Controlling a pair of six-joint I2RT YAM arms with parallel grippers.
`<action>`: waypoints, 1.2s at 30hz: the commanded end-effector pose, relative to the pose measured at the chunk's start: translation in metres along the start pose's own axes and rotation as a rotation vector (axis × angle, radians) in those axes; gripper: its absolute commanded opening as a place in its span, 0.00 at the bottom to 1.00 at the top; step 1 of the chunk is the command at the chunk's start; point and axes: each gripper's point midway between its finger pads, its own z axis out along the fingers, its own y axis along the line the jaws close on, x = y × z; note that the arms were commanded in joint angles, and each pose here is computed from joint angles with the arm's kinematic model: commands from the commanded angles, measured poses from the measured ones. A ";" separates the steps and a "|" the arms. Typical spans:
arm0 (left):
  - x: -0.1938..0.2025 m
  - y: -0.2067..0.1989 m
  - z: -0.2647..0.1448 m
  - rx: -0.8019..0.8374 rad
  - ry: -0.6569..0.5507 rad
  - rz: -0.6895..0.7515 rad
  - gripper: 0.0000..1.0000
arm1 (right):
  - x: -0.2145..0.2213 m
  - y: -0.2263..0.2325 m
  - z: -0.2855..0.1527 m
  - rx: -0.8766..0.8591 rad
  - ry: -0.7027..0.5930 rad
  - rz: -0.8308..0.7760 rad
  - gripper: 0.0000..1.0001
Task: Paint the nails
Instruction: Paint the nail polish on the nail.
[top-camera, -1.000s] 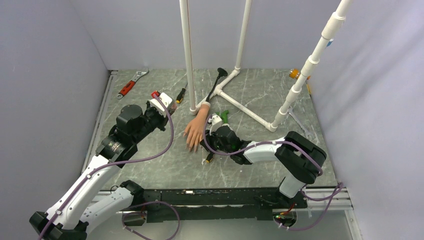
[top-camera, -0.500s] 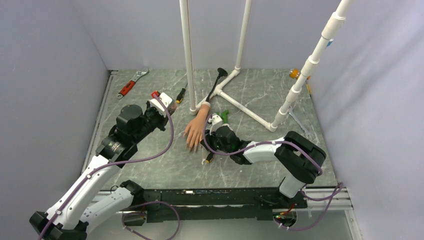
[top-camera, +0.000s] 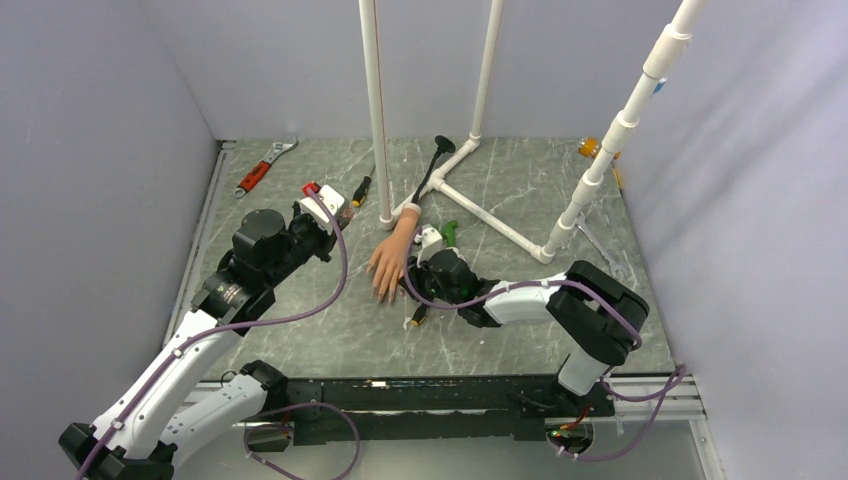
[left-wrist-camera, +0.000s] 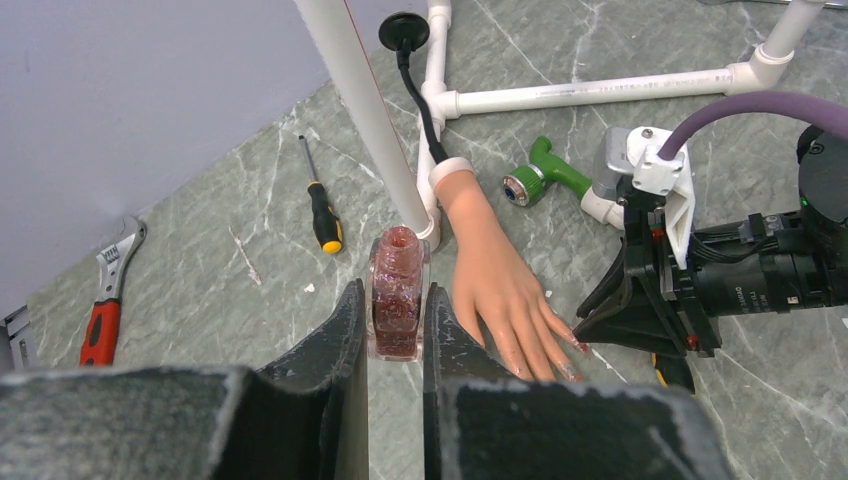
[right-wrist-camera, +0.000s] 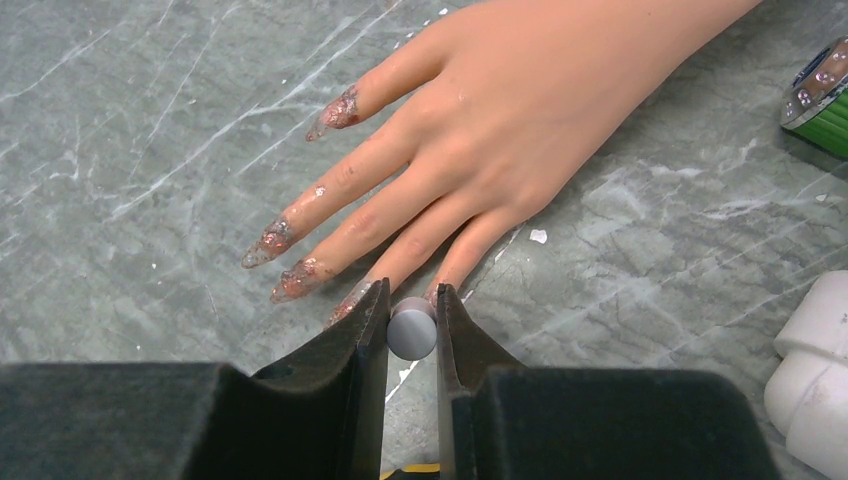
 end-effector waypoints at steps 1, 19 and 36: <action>-0.015 0.004 -0.002 -0.016 -0.044 0.008 0.00 | -0.026 0.008 0.007 -0.013 -0.078 -0.006 0.00; -0.015 0.005 -0.003 -0.017 -0.046 0.009 0.00 | -0.015 0.001 0.002 0.018 -0.033 0.002 0.00; -0.012 0.006 -0.001 -0.023 -0.034 0.014 0.00 | -0.008 0.006 -0.006 0.013 -0.003 0.001 0.00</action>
